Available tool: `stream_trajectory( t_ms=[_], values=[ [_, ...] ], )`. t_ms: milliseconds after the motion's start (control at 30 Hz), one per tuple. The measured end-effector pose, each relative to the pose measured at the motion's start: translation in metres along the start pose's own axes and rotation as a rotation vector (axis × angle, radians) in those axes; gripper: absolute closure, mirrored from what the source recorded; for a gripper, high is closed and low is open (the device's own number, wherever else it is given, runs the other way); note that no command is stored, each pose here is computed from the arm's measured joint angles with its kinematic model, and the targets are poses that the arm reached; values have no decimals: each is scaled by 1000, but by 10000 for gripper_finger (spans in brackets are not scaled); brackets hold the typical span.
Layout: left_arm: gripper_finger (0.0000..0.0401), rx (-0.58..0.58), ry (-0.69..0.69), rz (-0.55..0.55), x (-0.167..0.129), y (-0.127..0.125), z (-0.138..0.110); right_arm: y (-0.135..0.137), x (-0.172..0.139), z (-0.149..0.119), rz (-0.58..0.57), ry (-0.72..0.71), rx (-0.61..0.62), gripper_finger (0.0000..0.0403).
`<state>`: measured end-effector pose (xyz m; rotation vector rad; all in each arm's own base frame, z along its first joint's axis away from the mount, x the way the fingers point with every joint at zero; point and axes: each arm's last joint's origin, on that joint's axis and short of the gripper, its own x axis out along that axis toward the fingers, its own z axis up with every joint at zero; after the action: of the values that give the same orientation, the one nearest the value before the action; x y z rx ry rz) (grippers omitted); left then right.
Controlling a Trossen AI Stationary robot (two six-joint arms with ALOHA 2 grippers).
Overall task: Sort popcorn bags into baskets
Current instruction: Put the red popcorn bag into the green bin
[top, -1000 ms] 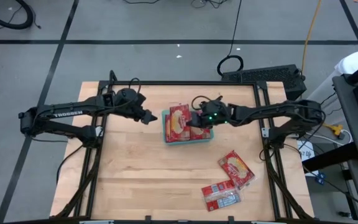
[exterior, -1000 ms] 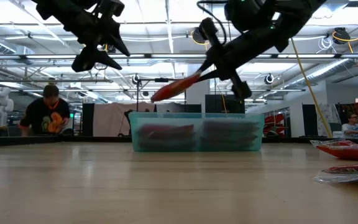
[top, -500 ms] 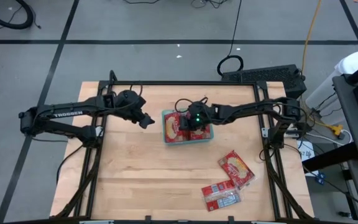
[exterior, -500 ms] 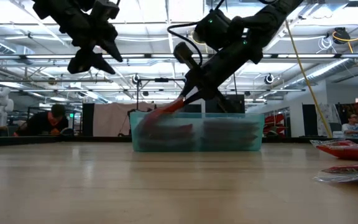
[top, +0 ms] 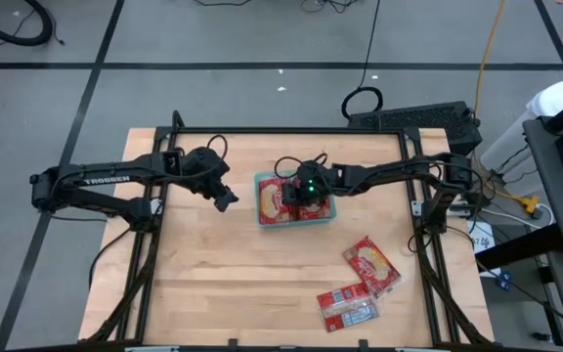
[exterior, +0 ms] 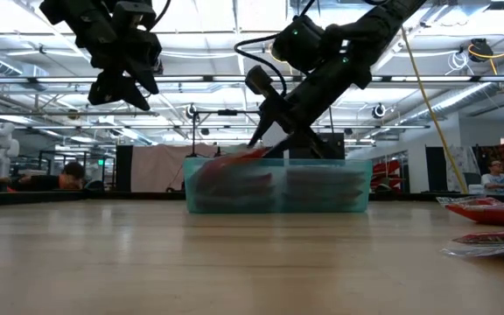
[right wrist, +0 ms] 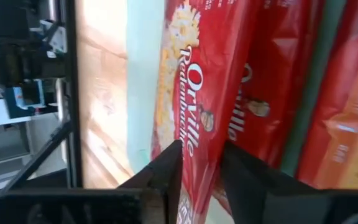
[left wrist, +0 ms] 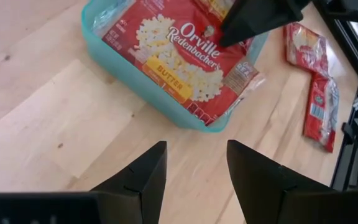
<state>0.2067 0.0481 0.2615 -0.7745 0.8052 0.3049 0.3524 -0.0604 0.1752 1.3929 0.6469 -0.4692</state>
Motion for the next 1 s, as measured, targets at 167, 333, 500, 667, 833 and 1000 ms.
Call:
stream_trajectory(
  t_ms=[167, 333, 500, 667, 833, 1000],
  values=[
    [231, 18, -1, 3, 0, 0, 0, 5, -13, 4, 10, -26, -29, 289],
    [231, 19, -2, 4, 0, 0, 0, 11, -40, 7, -5, -78, -40, 287],
    [231, 27, -3, 5, 0, 0, 0, 17, -73, 3, -11, -83, -89, 287],
    [231, 55, -2, 7, 0, 0, 0, 23, -107, -16, -14, -49, -136, 287],
    [231, 60, 1, 18, 0, 1, -1, 19, -141, -44, -79, 33, -173, 287],
    [231, 64, -14, 54, 1, 1, -1, 8, -158, -70, -156, 232, -289, 286]
  ],
)
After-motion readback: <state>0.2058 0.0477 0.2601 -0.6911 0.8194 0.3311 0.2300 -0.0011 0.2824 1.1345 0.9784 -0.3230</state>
